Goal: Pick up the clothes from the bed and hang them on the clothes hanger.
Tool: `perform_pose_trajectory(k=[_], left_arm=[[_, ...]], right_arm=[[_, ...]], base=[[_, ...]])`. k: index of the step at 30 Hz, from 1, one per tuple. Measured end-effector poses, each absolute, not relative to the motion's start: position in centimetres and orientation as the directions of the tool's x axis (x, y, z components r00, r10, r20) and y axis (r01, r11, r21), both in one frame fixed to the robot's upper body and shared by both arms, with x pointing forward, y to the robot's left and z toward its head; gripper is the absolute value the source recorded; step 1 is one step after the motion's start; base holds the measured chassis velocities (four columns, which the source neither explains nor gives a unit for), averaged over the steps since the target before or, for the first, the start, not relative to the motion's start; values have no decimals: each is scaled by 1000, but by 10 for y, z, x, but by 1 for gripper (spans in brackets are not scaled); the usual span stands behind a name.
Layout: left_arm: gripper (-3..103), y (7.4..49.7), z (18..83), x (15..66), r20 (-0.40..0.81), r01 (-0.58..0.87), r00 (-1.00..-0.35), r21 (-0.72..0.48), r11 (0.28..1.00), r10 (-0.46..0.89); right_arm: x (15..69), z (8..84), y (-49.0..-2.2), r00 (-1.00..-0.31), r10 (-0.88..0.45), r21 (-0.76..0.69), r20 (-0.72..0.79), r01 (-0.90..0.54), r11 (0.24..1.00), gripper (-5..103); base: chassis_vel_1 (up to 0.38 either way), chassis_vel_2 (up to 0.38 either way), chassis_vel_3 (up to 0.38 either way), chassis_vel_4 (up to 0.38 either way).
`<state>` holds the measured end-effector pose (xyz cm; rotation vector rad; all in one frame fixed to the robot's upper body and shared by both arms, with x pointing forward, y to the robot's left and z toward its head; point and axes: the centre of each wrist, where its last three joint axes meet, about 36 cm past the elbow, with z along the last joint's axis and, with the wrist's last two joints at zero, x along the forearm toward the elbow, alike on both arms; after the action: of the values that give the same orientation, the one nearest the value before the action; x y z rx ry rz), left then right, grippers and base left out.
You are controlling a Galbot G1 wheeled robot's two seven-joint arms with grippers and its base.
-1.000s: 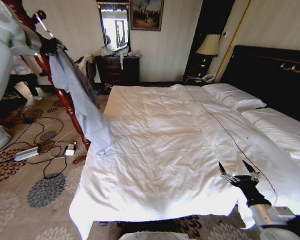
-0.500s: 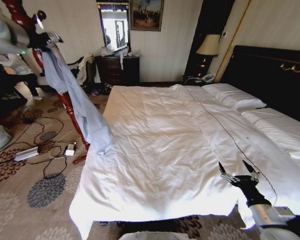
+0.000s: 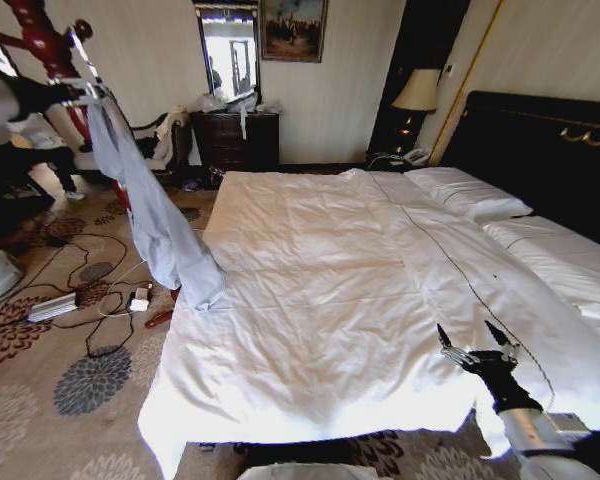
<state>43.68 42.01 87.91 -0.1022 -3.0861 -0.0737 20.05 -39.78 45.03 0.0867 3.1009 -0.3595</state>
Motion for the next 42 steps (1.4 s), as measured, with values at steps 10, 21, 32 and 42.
perform_pose_trajectory(k=[10, 21, 32, 42], left_arm=[[100, 393, 843, 400, -8, 144, -989, 172, 974, 148], [100, 365, 793, 399, -64, 188, -977, 179, 966, 202], [100, 358, 662, 456, -56, 203, -975, 174, 964, 215], [100, 328, 561, 401, -47, 177, -982, 91, 980, 181]], right_arm=[[200, 450, -398, -998, 53, -228, -25, 57, 972, 100], [200, 450, -398, -998, 53, -228, -25, 57, 972, 100], [200, 450, -398, -998, 53, -228, -25, 57, 972, 100], [200, 450, -398, -998, 53, -228, -25, 57, 972, 100]], base=[[0, 0, 0, 0], [0, 0, 0, 0], [0, 0, 0, 0], [0, 0, 0, 0]])
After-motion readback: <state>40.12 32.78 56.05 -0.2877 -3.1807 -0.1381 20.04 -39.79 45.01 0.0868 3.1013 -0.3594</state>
